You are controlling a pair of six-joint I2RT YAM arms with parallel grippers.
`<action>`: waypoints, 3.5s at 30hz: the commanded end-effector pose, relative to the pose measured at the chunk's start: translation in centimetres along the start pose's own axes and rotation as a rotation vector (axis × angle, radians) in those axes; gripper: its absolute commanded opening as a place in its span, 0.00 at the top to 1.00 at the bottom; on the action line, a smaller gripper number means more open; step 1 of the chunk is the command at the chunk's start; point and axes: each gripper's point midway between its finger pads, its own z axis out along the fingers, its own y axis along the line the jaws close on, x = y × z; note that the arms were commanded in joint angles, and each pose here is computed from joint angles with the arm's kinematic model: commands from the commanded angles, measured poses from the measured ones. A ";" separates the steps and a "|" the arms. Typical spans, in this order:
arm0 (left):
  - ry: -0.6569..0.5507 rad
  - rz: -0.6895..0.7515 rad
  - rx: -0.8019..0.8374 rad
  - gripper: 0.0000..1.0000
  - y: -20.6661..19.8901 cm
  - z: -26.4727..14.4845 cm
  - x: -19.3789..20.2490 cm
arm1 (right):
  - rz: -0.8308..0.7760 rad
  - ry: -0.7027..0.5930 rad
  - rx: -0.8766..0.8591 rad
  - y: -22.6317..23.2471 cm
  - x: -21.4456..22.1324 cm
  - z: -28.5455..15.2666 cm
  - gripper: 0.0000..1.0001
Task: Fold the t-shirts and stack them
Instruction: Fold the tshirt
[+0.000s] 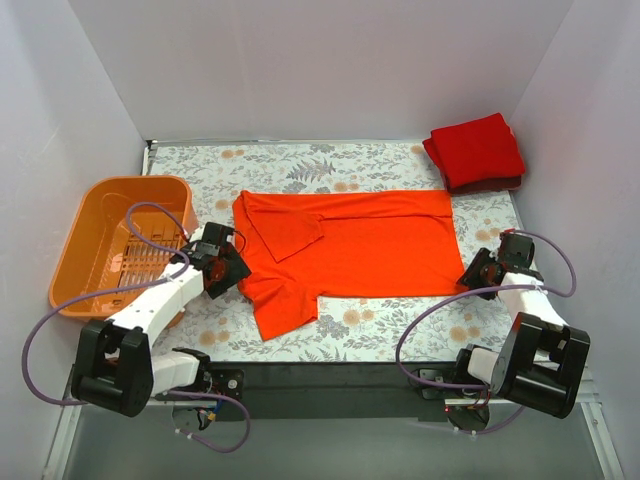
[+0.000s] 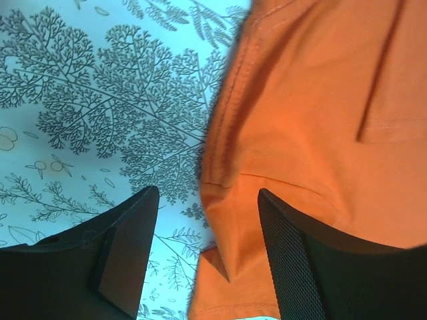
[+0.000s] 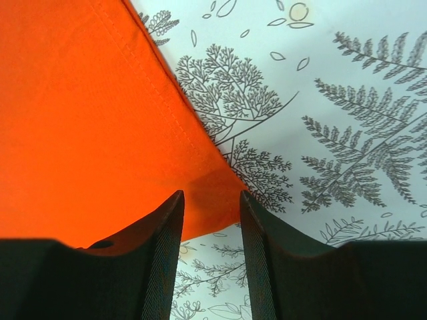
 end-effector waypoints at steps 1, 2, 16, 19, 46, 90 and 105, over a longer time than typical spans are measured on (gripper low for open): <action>0.002 -0.024 -0.055 0.41 1.2 0.2 0.1 | -0.020 -0.058 0.042 -0.6 -1.6 -0.8 0.54; 0.005 -0.029 -0.059 0.41 1.2 0.3 0.1 | -0.024 -0.056 0.038 -0.5 -1.5 -0.8 0.53; 0.080 0.008 -0.020 0.55 -0.2 1.8 0.9 | -0.041 -0.088 -0.025 0.7 -1.4 -1.3 0.53; 0.086 0.017 -0.035 0.54 0.0 2.2 1.1 | -0.046 -0.089 -0.036 0.9 -1.3 -1.3 0.53; 0.095 0.054 -0.174 1.00 2.8 3.1 1.7 | -0.018 -0.027 0.169 -2.2 -0.6 -2.5 0.43; 0.119 0.035 -0.145 1.00 2.9 1.4 2.3 | -0.023 0.067 0.157 -2.0 0.8 -2.6 0.99; 0.023 -0.006 -0.080 1.00 -3.5 0.5 -7.4 | -0.054 -0.055 0.020 2.4 -7.2 -2.6 0.99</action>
